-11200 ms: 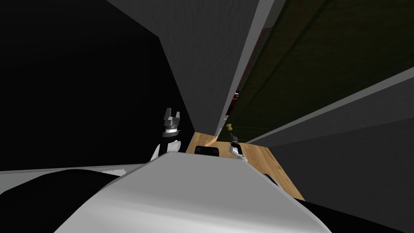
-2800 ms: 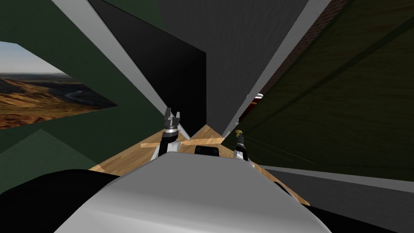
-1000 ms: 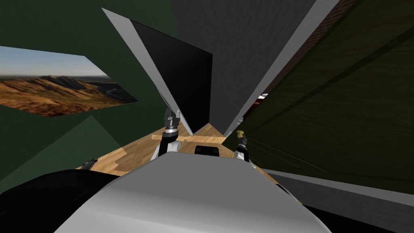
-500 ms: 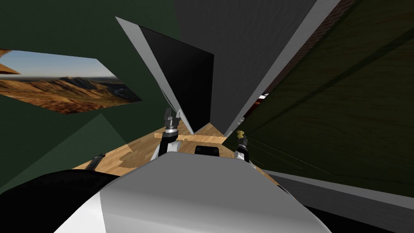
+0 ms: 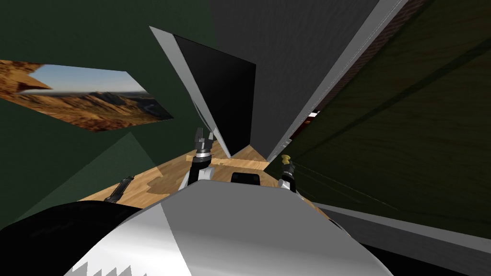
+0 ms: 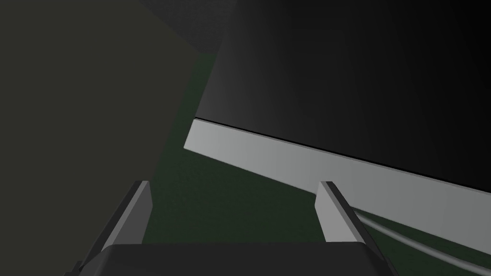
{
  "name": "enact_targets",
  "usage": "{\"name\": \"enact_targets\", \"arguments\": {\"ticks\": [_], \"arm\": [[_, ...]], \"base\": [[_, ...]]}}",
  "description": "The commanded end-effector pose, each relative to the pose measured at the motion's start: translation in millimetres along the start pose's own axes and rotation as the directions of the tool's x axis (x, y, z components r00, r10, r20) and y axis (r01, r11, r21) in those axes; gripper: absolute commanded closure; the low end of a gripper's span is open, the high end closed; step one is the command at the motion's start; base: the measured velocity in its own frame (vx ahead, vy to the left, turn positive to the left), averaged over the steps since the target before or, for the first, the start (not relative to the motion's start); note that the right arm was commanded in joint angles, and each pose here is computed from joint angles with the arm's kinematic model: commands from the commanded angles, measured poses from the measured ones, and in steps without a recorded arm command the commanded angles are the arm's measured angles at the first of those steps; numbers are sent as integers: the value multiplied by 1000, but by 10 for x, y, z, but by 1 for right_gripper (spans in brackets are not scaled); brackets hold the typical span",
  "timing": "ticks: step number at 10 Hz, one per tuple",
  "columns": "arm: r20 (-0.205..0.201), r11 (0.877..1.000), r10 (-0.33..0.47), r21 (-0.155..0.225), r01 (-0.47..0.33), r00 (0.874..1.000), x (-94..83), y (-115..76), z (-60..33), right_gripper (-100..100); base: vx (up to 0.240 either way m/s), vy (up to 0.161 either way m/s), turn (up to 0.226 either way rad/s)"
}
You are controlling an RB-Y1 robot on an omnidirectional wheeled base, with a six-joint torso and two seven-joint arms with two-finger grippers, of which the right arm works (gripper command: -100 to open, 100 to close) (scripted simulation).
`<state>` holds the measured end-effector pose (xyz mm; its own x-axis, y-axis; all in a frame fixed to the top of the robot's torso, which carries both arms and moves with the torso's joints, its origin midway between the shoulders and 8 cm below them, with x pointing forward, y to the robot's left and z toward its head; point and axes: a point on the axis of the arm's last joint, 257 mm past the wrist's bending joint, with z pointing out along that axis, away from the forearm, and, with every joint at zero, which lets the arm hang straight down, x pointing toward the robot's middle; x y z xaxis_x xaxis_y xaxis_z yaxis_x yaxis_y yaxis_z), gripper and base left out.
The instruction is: Pull the door open
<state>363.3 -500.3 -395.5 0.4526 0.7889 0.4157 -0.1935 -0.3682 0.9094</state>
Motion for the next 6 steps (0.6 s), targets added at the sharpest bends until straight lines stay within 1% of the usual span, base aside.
{"name": "enact_targets", "arguments": {"ticks": [1,2,3,4,5,6], "arm": [[-9,998,61,-10,-61,998,71,16,22,100],[-10,998,69,-9,-69,998,71,16,22,100],[-5,994,110,-12,-110,994,53,24,20,100],[-5,994,113,-12,-113,994,53,24,20,100],[-1,989,150,-15,-150,989,35,32,18,100],[-1,988,157,-15,-157,988,35,32,18,100]], "base": [[-45,-3,55],[-33,-1,50],[-33,-1,53],[-27,-1,39],[-34,-7,82],[-32,-6,33]]}}
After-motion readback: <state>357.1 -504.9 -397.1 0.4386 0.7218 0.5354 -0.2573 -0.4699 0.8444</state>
